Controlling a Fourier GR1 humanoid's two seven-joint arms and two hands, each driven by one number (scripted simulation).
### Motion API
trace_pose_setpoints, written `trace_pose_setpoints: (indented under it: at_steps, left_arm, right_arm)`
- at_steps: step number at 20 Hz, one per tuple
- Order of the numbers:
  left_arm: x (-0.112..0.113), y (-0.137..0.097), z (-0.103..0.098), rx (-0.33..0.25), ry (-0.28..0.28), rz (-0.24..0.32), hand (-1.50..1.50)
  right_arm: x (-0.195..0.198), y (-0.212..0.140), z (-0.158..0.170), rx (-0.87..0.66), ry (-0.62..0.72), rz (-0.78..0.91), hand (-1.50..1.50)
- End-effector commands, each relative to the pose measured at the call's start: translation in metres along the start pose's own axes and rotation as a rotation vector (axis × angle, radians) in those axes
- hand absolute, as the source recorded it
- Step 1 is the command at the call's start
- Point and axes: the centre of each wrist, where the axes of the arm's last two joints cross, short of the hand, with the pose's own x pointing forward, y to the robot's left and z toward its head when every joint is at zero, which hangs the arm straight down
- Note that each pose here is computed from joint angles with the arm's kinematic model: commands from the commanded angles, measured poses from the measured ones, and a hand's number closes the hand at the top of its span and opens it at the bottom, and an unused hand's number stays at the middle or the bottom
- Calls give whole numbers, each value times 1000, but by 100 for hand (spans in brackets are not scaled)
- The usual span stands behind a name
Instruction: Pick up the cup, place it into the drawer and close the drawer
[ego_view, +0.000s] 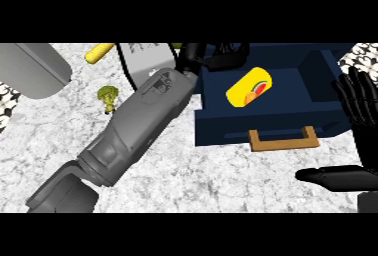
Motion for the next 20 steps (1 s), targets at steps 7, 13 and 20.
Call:
trace_pose_setpoints:
  at_steps: [7, 13, 20]
  left_arm:
    - [-16, -6, 6, -55, 109, -184, -150]
    - [-38, -17, 33, -15, 67, -181, -150]
    - [2, -26, 11, 1, -83, -62, -150]
  right_arm:
    - [4, 5, -9, 15, -15, -5, -150]
    - [2, 3, -12, 29, -32, -29, -150]
    - [6, 3, 1, 129, -47, -205, 150]
